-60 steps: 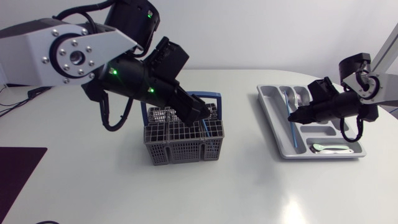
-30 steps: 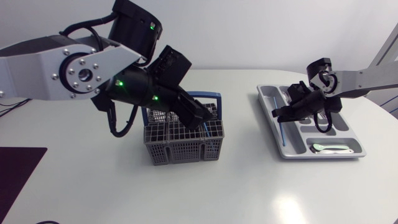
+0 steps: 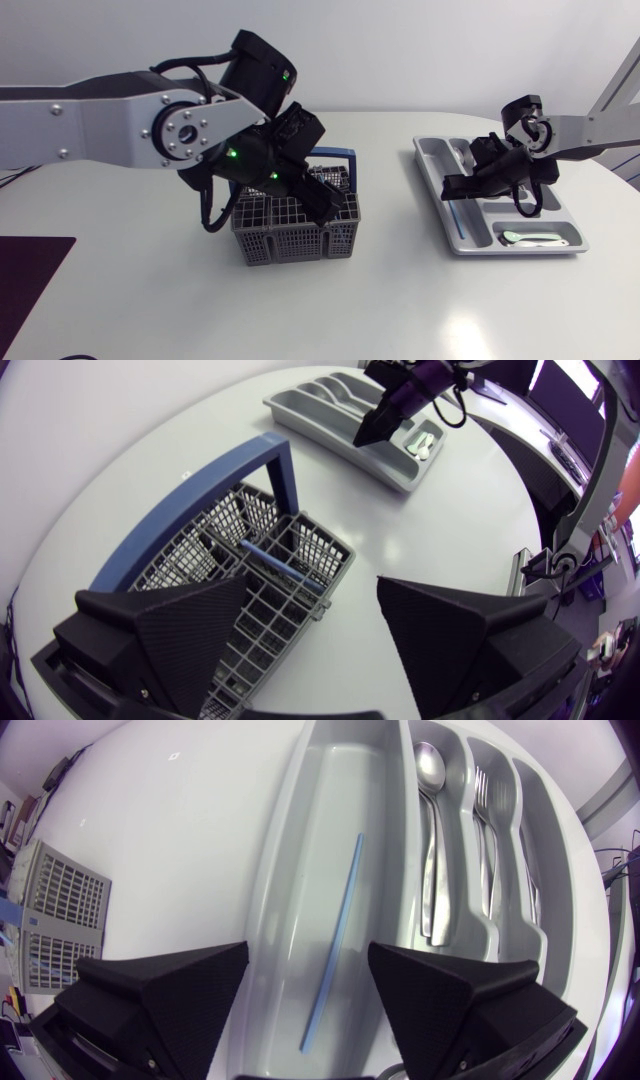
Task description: Unload the cutlery basket into the drawer organizer.
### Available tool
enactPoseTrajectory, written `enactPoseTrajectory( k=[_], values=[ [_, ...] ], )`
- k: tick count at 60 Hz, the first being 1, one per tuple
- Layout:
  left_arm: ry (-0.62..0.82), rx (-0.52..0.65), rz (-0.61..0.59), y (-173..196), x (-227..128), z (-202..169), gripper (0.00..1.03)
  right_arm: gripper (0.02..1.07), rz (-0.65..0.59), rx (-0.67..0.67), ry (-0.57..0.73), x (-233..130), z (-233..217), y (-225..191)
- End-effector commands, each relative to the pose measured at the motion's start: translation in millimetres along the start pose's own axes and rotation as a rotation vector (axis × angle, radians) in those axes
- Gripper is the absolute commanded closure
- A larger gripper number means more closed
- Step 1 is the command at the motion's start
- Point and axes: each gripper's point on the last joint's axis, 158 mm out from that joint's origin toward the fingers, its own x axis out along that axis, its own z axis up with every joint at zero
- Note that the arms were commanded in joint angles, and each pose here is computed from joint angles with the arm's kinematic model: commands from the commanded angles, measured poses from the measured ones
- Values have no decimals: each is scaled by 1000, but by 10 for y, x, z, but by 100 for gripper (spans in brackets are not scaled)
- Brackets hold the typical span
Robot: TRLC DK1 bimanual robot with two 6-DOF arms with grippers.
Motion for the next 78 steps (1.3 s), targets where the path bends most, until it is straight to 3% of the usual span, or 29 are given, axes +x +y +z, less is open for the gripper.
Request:
enactPoseTrajectory(
  k=[1,23,51,65,78],
  values=[
    [-3,-47,22,16,3,128,13,8,9,11,9,-104,-115,51],
    [7,-163,68,63,-59,235,10,8,26,-7,-11,-283,-233,148],
    [27,-221,93,194,56,202,13,8,34,-26,-9,-294,-304,173],
    [40,-238,97,225,180,151,45,8,34,-42,-6,-287,-334,178],
    [34,-252,103,285,269,159,66,8,34,-45,-9,-284,-353,162]
  ],
)
